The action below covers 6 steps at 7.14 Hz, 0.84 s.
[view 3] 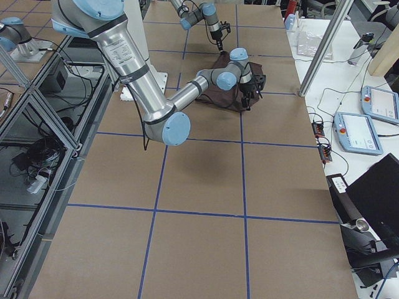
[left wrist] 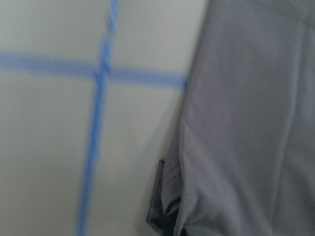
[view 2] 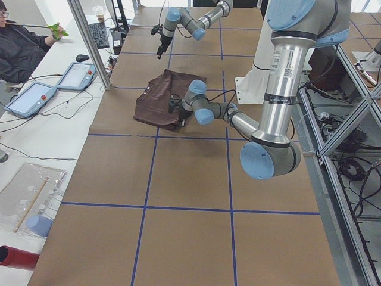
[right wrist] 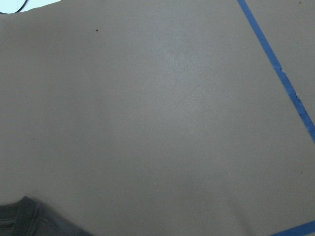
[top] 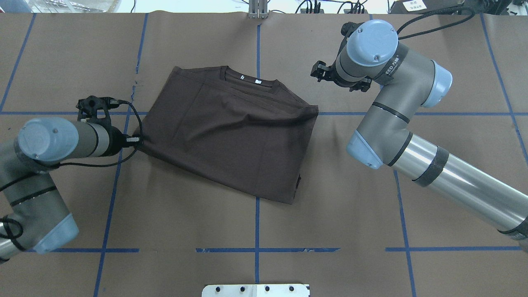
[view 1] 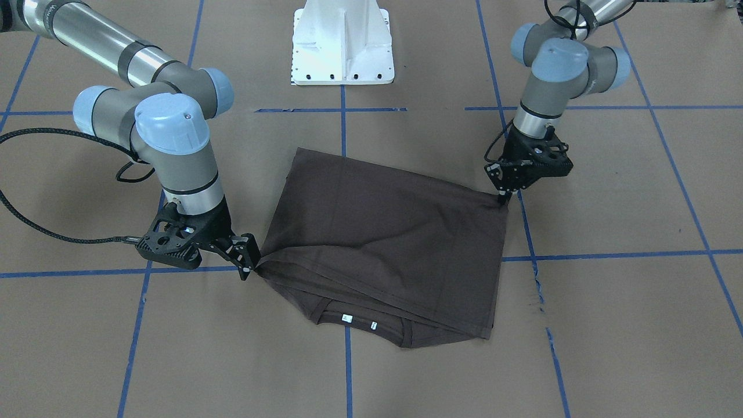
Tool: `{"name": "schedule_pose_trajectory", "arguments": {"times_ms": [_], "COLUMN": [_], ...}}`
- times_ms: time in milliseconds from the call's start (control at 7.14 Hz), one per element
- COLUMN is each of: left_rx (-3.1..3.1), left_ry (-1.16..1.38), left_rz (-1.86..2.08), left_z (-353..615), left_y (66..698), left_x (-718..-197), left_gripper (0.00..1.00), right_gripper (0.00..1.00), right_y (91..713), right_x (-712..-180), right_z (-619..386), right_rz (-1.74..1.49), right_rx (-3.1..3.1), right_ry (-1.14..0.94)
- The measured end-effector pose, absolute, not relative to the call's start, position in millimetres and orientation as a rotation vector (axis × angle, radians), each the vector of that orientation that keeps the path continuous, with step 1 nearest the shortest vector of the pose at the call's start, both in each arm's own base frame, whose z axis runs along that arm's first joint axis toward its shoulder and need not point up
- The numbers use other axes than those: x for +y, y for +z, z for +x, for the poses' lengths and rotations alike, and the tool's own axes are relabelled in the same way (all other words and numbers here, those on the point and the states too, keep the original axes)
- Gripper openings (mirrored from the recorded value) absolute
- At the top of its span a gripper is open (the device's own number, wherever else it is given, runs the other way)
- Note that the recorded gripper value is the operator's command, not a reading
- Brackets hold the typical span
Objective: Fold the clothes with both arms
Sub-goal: 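Drag the folded shirt with the left gripper away from the robot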
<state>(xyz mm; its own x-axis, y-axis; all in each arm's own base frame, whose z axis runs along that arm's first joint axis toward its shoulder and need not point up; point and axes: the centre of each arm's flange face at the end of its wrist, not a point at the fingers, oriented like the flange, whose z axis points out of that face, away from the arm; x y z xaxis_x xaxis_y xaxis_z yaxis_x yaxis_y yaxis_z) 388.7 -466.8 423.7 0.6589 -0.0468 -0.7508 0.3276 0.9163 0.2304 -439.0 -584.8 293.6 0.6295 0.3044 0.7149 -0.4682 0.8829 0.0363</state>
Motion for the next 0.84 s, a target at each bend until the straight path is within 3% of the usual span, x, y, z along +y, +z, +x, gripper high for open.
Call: {"name": "schedule_pose_trajectory", "arguments": {"times_ms": [700,840], "left_rx": [0.671,0.680], "left_ry": [-0.257,-0.262], "left_rz": [0.501,0.518], "left_z": [374,381], "left_y": [427,419], "left_x": [-703,-726], "left_gripper": [0.00,0.16], "right_gripper": [1.00,1.00], "right_y": [290,288], "right_x": [-584,-582], "right_z": [-438,-438], "right_rz": [0.230,0.232], "right_rx": [-0.778,-0.783], "right_ry": [0.454,0.454]}}
